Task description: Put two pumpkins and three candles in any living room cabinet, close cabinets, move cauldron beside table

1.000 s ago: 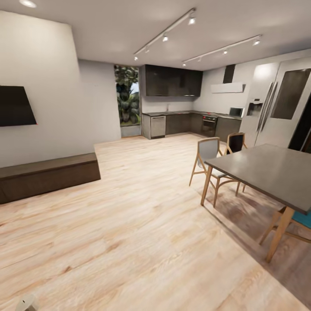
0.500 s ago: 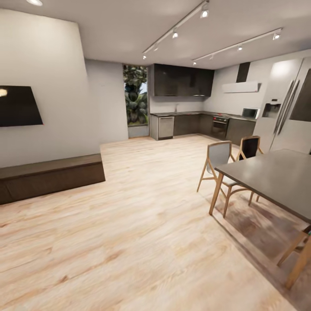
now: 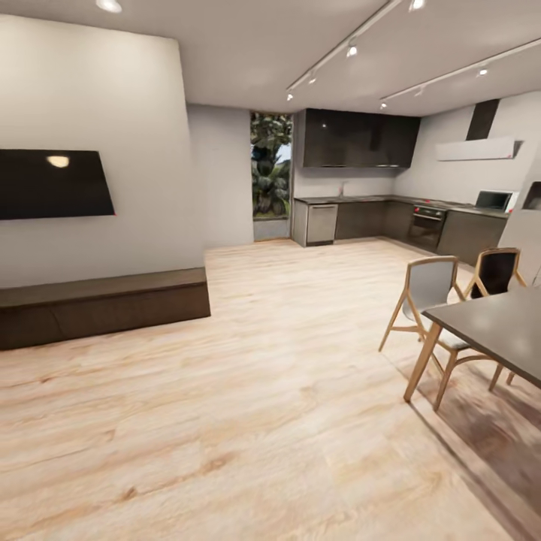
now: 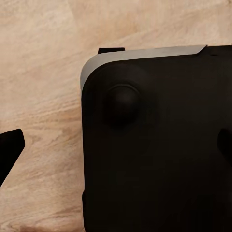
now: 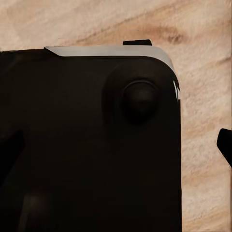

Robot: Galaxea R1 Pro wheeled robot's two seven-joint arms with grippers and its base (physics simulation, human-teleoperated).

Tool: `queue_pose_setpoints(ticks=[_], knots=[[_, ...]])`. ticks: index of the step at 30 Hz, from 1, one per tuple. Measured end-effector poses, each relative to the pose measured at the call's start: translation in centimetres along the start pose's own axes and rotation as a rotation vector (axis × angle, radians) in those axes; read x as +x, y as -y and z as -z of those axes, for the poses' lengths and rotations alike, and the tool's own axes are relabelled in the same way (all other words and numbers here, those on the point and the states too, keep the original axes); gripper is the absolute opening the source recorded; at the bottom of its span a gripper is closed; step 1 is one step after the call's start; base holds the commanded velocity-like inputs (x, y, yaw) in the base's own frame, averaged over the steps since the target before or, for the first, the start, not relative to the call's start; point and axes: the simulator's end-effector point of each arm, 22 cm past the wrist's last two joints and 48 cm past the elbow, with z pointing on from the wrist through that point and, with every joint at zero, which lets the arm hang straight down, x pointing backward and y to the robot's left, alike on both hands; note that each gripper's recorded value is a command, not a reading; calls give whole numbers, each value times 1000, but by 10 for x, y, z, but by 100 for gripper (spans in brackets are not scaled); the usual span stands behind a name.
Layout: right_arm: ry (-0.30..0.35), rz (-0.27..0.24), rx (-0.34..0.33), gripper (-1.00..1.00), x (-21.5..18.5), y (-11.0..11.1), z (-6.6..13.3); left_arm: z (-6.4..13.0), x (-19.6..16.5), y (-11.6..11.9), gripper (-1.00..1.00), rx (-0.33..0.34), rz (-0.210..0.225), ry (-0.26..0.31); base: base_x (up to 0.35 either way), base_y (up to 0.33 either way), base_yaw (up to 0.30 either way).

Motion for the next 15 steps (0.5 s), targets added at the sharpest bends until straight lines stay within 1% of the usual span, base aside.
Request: queue_pose_setpoints(ticks=[9, 15], knots=[[0, 0, 0, 100, 0, 0, 0, 0, 1, 0, 100, 0, 0, -1, 334, 0, 271], [-7, -1, 0, 100, 2, 0, 0, 0, 3, 0, 100, 0, -1, -7, 334, 0, 216]])
